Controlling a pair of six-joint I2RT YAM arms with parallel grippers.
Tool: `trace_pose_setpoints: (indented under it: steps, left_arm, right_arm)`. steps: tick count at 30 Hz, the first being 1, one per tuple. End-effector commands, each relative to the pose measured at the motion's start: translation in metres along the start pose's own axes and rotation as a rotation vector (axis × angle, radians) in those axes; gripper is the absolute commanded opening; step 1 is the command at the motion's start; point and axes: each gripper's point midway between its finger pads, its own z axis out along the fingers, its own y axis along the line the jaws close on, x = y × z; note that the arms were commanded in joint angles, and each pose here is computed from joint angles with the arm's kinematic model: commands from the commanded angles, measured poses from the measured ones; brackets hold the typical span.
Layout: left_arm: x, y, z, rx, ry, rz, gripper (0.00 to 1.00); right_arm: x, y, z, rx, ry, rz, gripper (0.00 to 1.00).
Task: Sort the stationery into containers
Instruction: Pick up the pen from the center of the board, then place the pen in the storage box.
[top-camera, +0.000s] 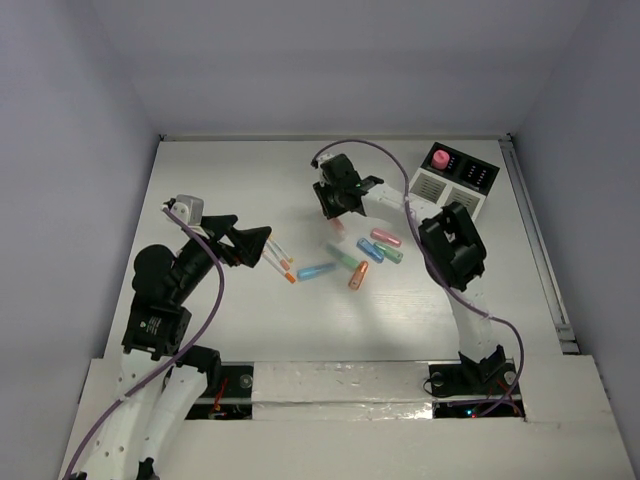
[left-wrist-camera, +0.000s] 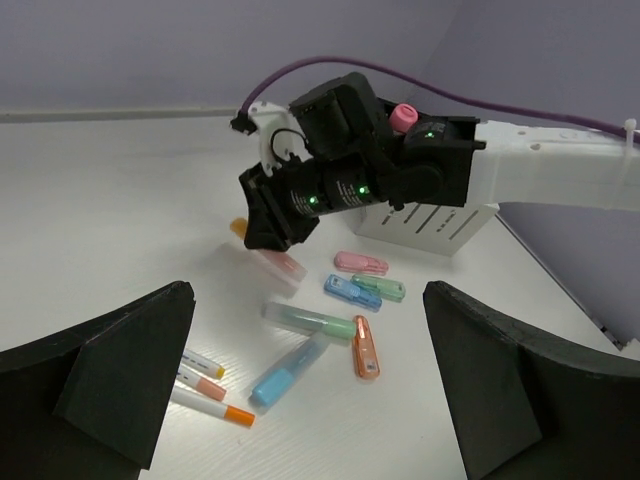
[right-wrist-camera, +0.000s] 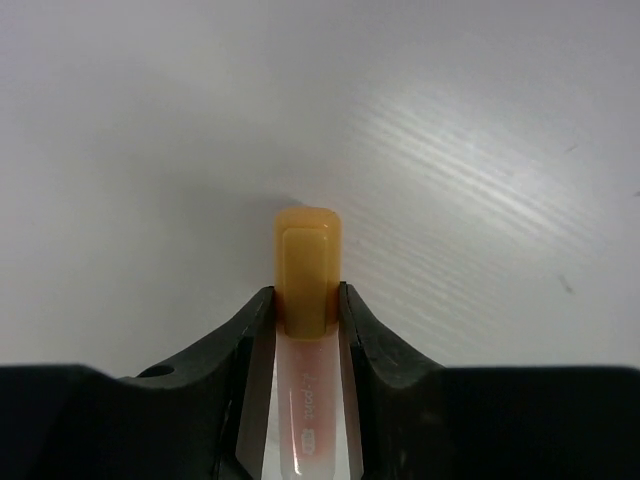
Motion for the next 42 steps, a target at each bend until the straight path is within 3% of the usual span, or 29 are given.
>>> trace_pose_setpoints:
  steps: [1,2,5,7,9,10,16,21,29,38,42]
  left_arm:
    - [-0.012,-0.007,-0.002,0.027,-0.055,0.023,0.99]
    - [-0.013,-0.007,-0.002,0.028,-0.057,0.024,0.99]
    - [-0.015,-0.009,-0.004,0.034,-0.064,0.029,0.99]
    - [-0.015,-0.014,-0.005,0.049,-0.066,0.034,0.99]
    - [-0.016,-0.017,-0.007,0.06,-0.07,0.037,0.99]
    - [-0.018,-0.018,-0.008,0.061,-0.074,0.039,0.99]
    - [-0.02,-0.022,-0.012,0.07,-0.086,0.049,0.99]
    - [-0.019,-0.026,-0.013,0.084,-0.084,0.051,0.99]
    - [-0.018,-0.03,-0.014,0.094,-0.079,0.053,0.99]
    - [-0.018,-0.029,-0.012,0.093,-0.076,0.051,0.99]
    - [-0.017,-0.028,-0.011,0.091,-0.074,0.051,0.99]
  right_arm:
    - [-0.109,-0.019,-0.063,0.064,-0.325,0.071,0.16]
    - [-0.134,-0.037,-0.098,0.09,-0.415,0.106,0.16]
    - [-0.15,-0.087,-0.143,0.186,-0.565,0.195,0.17]
    - [-0.161,-0.153,-0.199,0.269,-0.699,0.326,0.17]
    - [-0.142,-0.2,-0.216,0.321,-0.731,0.421,0.17]
    - [-0.135,-0.247,-0.244,0.379,-0.797,0.521,0.17]
    - [-0.074,-0.35,-0.276,0.545,-0.834,0.734,0.17]
    - [-0.044,-0.391,-0.275,0.721,-0.794,0.734,0.17]
    - [-0.02,-0.409,-0.239,0.773,-0.673,0.676,0.17]
    - [-0.003,-0.42,-0.226,0.84,-0.627,0.661,0.19]
    - [0.001,-0.419,-0.224,0.844,-0.619,0.663,0.25]
